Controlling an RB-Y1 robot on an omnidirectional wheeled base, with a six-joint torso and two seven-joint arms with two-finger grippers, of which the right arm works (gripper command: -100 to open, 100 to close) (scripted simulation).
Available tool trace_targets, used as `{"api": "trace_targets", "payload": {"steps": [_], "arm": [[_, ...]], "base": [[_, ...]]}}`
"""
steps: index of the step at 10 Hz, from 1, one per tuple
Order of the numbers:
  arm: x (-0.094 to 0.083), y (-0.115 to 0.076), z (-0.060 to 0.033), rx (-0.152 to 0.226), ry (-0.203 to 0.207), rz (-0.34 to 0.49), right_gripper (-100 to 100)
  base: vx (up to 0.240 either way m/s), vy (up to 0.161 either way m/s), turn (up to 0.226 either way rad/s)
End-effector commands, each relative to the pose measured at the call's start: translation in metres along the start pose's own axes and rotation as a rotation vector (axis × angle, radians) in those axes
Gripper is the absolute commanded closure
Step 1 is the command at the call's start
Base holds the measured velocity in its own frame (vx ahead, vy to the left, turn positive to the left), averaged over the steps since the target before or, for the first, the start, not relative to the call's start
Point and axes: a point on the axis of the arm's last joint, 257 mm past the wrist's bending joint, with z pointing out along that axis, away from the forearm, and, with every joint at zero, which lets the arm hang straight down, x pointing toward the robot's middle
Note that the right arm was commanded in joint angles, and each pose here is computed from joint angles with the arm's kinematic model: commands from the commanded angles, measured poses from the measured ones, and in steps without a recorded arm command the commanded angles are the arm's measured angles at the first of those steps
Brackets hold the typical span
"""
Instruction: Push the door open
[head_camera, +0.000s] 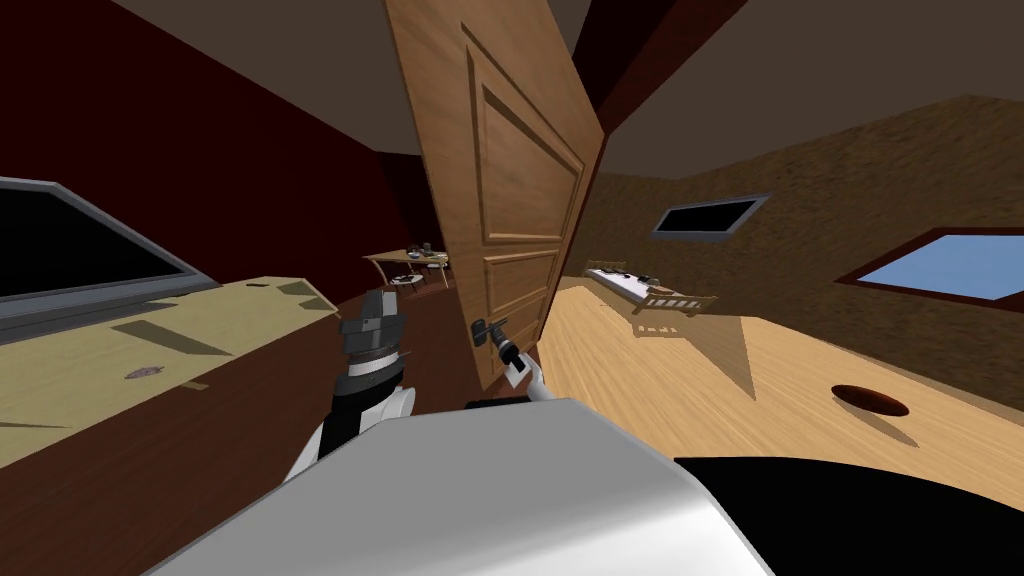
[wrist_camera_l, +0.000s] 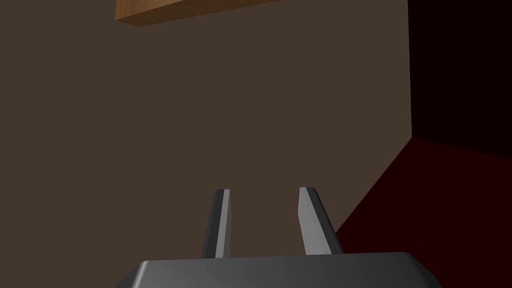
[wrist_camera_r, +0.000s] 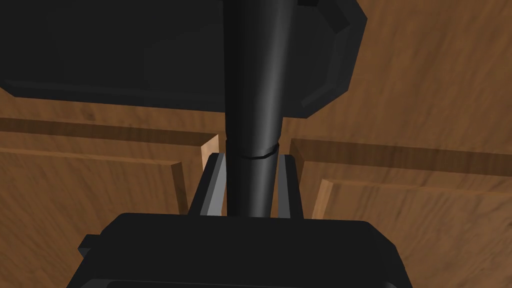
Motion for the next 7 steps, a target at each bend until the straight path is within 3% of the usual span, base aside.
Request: {"api": "trace_targets", "payload": {"steps": [1, 5, 6, 7], "arm": [[-0.017, 0.001, 0.0016, -0.004, -0.028, -0.003, 100], [-0.029, 0.01, 0.0086, -0.021, -0.077, 0.032, 100], [-0.027, 0.007, 0.0071, -0.014, -0.067, 0.026, 100], [-0.05, 0.003, 0.0024, -0.007, -0.098, 0.007, 100]], "base": [[0.105, 0.214, -0.068], [0.081, 0.184, -0.089], [0.048, 0.084, -0.041], [0.086, 0.152, -0.039]]}}
